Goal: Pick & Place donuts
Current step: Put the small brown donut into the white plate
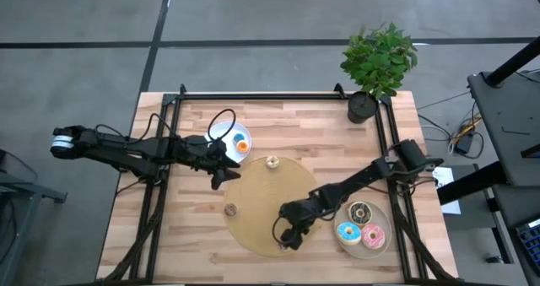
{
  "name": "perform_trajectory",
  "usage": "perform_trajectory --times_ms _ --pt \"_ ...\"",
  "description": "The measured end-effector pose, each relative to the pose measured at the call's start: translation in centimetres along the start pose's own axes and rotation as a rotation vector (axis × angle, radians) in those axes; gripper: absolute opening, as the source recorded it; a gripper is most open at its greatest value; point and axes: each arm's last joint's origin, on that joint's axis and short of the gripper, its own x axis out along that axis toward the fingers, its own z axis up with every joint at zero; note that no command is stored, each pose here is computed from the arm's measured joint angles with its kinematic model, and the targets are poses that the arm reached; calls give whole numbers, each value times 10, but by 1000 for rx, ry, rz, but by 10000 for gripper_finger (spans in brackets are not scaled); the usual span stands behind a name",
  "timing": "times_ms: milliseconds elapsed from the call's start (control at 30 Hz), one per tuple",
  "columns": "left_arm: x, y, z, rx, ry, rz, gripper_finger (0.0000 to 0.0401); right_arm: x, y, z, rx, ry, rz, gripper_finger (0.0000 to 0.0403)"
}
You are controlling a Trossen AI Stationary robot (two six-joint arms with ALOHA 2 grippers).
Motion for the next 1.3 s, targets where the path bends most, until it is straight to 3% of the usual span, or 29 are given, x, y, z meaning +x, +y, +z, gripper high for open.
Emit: perform_trajectory --times_ms 533,1300 --pt "0 0 0 1 11 -15 213 20 9 8 -5 6 7 219" --pt "0 0 0 -3 11 -15 213 20 8 7 -16 7 4 100"
